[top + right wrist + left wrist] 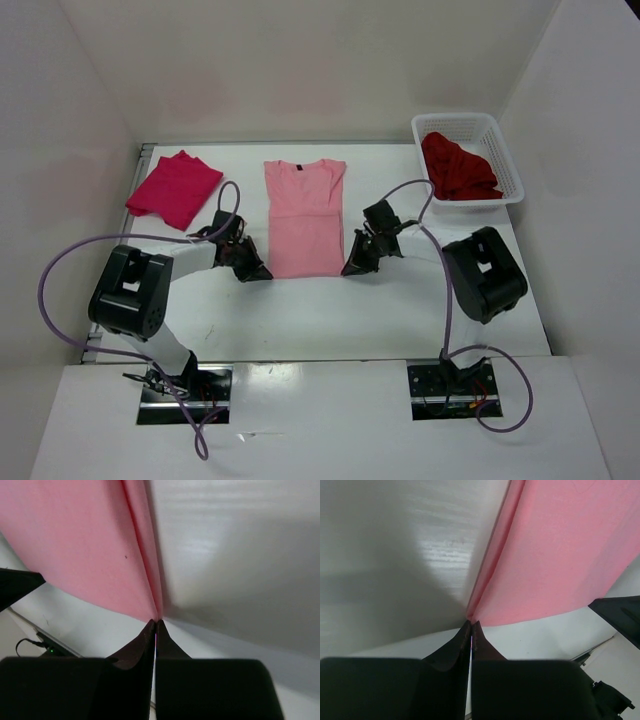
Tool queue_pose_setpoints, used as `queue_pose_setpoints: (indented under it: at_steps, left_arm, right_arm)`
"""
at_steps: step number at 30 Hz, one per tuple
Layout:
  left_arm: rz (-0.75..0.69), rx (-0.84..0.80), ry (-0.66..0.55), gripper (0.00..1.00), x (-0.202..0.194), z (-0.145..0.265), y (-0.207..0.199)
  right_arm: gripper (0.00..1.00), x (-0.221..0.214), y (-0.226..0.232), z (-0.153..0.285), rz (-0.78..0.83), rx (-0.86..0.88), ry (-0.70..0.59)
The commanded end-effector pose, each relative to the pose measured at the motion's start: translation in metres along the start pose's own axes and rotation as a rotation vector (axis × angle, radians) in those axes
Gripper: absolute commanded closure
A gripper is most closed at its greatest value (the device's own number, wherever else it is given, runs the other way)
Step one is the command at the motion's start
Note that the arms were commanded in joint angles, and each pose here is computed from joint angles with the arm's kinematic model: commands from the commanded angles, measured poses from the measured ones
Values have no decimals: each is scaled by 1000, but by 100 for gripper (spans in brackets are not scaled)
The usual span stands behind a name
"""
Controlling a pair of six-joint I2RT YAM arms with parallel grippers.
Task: Fold and stack the t-shirts
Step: Grab one side of the 2/3 rectangular tshirt with both arms, then fold the long partially folded tshirt into a neat square
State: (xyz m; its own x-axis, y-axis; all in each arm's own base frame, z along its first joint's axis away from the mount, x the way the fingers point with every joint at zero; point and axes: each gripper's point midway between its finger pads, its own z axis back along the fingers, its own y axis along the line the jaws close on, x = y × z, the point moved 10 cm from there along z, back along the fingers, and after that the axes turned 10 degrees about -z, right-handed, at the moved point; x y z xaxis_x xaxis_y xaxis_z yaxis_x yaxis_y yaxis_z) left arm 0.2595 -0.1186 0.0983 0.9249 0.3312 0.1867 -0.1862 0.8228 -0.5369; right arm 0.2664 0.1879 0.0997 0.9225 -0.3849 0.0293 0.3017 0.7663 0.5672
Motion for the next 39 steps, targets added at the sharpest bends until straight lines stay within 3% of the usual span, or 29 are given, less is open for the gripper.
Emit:
queue_pose_setpoints:
  at_steps: [1,7,10,11,13,19,20,21,27,28,31,39]
  left_arm:
    - [-57,-29,11,100,-7,18,-5]
    - [-103,19,125,100,-53,60,4]
    - [-70,-73,187,100,-74,85,-15]
    - [-72,-112,155,100,-76,98,-22]
    - [-48,-105,115,100,-72,115,-29]
    - [-143,-168,-100,100,8,145,-76]
    - [-138,-149,-101,100,23,134,-77]
    - [-165,-152,-183,100,43,137,-89]
    - [-173,-122,-284,100,119,85,-103]
    - [-151,-82,-250,100,126,62,-95]
    - [-141,-22,-238,100,149,28,-89]
    - [-123,-3,-296,97,193,1,-89]
  right_arm:
    - [100,-11,-1,26,2,29,-19]
    - [100,-70,-21,56,7,-17,85]
    - [100,-95,-18,79,25,-5,142]
    - [100,-97,-14,90,16,-5,141]
    - [100,-89,-3,106,42,22,86]
    - [100,3,57,123,112,126,-102]
    - [100,14,65,120,142,124,-129]
    - [100,34,68,121,124,137,-168]
    - [100,115,85,78,98,145,-188]
    - [100,128,87,77,94,143,-213]
    - [100,147,81,58,76,85,-238]
    - [100,183,75,29,41,18,-274]
